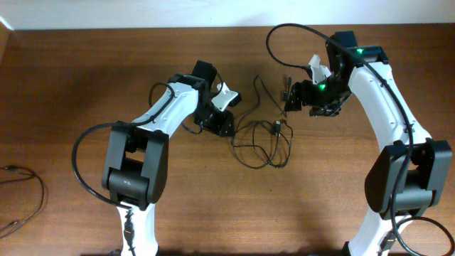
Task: Untangle cables
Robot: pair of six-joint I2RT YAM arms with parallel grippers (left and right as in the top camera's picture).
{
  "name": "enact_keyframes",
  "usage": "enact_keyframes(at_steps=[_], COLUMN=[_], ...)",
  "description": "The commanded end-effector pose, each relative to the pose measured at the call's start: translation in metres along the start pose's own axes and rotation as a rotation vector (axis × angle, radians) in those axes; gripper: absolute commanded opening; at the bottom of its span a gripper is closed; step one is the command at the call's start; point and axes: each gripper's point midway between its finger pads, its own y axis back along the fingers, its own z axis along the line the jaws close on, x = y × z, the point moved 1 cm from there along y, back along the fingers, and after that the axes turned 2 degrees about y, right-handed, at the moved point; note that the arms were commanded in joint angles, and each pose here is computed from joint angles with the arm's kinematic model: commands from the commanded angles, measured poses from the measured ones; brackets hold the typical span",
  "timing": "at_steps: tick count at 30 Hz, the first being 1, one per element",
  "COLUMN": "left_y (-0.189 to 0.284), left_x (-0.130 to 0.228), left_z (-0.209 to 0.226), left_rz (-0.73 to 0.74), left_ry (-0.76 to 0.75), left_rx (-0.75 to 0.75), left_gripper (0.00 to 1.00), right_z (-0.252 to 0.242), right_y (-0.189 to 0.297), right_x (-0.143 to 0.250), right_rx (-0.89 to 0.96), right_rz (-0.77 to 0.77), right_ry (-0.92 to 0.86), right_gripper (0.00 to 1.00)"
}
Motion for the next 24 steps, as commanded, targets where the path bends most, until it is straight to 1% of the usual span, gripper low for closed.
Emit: enact_keyframes(at_steps=[1, 7, 8, 11, 13, 18, 20, 22, 24], left_y=[-0.004, -0.005, -0.006, -0.01, -0.013, -0.014, -0.014, -0.014, -0.014], left_x=[0.003, 0.009, 0.011, 0.013, 0.012, 0.008, 0.009, 0.009, 0.009], left_z=[-0.016, -0.02, -0.022, -0.02, -0.018, -0.018, -0.018, -0.018, -0.018], left_rz=[0.005, 0.033, 0.045, 0.061, 0.066, 0.052, 0.053, 0.053, 0.053], left_ry=[0.0, 0.006, -0.016, -0.038, -0.052, -0.063, -0.062, -0.061, -0.061], left_rx=[0.111, 0.117, 0.116, 0.062, 0.032, 0.03, 0.03, 0.03, 0.03], left_gripper=[0.32, 0.31, 0.3, 0.26, 0.26, 0.24, 0.18, 0.1, 0.08], right_z=[-0.005, -0.005, -0.005, -0.005, -0.005, -0.005, -0.005, -0.005, -0.005], right_y=[-0.002, -0.002, -0.002, -0.002, -0.002, -0.002, -0.002, -0.002, -0.002], right_x=[0.001, 0.001, 0.001, 0.001, 0.001, 0.001, 0.002, 0.002, 0.002], right_rx=[0.01, 0.01, 0.01, 0.01, 0.01, 0.01, 0.01, 0.01, 0.01], right_rz=[0.007, 0.007, 0.007, 0.007, 0.007, 0.008, 0.011, 0.011, 0.011], right_ry=[-0.009, -0.009, -0.009, -0.009, -0.009, -0.01, -0.011, -0.011, -0.01], right_gripper=[0.79, 0.79, 0.79, 0.79, 0.79, 0.79, 0.79, 0.79, 0.79])
